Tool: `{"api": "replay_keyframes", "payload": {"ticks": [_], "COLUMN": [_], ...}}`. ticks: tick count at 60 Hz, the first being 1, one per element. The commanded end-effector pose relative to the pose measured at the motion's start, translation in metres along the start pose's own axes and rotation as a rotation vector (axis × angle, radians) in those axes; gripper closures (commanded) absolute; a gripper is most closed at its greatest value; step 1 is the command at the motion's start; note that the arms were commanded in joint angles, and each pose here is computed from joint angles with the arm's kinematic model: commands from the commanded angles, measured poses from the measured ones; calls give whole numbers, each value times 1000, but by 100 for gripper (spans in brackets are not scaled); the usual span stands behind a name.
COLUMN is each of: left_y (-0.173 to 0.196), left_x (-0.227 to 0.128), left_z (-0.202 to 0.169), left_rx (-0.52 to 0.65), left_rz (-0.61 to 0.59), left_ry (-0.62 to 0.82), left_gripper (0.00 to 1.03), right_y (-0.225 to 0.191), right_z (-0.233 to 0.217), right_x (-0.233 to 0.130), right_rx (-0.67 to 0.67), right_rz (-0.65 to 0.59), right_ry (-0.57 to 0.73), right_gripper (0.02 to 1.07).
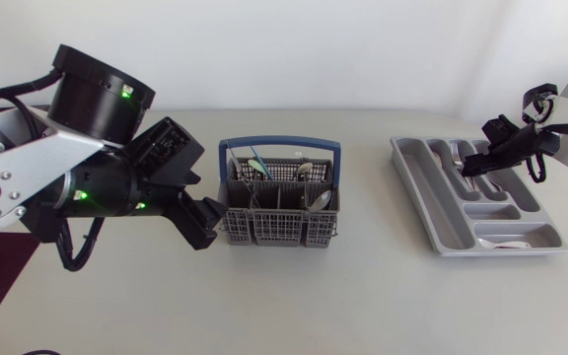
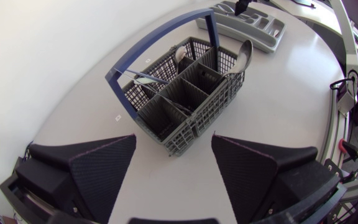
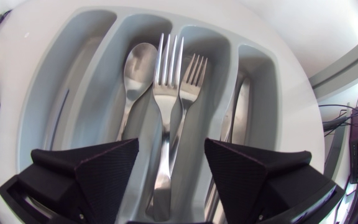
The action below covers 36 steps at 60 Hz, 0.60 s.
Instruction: Sort the cutlery from the basket into the organizer compartments.
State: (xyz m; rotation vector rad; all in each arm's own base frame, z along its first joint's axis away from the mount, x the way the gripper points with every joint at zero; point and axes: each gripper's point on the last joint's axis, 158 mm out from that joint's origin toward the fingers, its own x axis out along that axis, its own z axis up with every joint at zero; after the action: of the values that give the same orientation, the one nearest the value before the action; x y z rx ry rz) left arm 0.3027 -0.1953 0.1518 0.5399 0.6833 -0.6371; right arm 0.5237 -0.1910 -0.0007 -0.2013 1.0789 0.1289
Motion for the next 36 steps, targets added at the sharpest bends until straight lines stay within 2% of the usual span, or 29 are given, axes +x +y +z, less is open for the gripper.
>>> {"api": "replay_keyframes", "payload": {"ticks": [1,11,20,32,36], "left_y": [-5,-8,-9,-8,-9], "left_x": [7,9,10,10,10], "left_z": [-7,-6,-7,-9,-9], "left_rx": [-20,-18,-18,-18,-18], "left_rz": [-8,-14,-15,-13,-14], "left_ry": [27,28,31,33,32], "left_gripper": [20,20,20,20,20], "right_y": [-3,2,8,11,13], "right_z": [-5,-5,-9,-13,-13], "right_x": [10,16,21,25,26], "right_rx": [-19,-30,-37,-35,-39], "right_rz": [13,25,38,50,52], "right_ry": [16,20,34,44,45], "right_gripper": [47,62,71,72,80]}}
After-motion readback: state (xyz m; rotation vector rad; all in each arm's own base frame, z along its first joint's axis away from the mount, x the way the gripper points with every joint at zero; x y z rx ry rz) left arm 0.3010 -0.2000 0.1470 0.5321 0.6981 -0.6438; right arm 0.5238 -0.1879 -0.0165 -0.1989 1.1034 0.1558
